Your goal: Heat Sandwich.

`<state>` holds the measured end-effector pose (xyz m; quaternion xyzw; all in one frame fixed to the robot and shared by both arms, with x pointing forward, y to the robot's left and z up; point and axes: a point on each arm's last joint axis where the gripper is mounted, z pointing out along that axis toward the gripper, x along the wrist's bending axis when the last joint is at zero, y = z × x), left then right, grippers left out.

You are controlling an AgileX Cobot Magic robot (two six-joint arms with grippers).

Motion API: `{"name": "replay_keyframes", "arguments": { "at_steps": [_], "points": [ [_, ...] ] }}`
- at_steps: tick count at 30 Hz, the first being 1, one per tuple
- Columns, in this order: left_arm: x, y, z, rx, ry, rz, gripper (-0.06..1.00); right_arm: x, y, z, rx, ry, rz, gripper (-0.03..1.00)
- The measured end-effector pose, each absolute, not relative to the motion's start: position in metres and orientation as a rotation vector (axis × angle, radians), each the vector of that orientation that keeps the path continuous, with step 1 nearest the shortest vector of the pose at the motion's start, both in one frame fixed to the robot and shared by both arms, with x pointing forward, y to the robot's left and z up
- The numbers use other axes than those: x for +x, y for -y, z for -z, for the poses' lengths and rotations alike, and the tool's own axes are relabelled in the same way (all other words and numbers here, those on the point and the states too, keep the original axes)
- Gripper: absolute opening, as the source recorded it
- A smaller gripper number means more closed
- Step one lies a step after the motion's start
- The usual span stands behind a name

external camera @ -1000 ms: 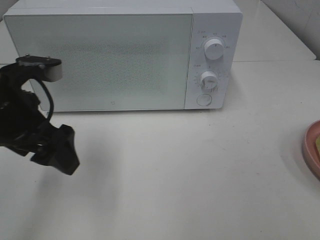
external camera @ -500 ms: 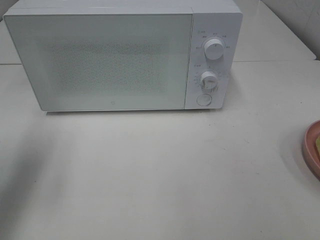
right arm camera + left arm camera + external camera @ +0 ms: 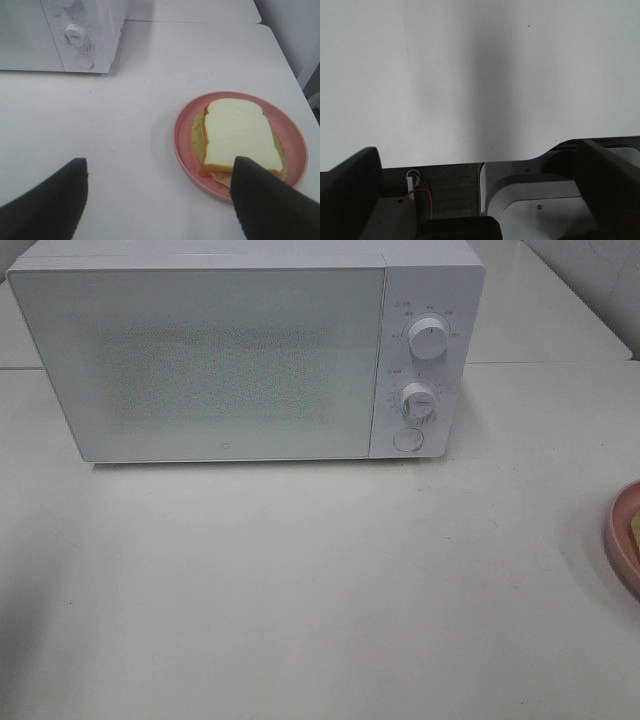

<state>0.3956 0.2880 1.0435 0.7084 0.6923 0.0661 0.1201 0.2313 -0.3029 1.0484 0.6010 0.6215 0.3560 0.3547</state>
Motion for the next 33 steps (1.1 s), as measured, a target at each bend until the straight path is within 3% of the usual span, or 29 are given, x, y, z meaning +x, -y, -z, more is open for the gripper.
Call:
{"name": "replay_keyframes", "arguments": {
  "at_steps": [16,33],
  "points": [
    [0.307,-0.296,-1.043,1.918,-1.838,-0.526,0.98,0.231,0.303,-1.048,1.553,-1.606,-0.920,0.76],
    [0.253,-0.298,-1.057,1.667,-1.591,-0.801,0.98,0.231,0.303,-1.048,1.553,-1.606,-0.920,0.76]
  ]
}}
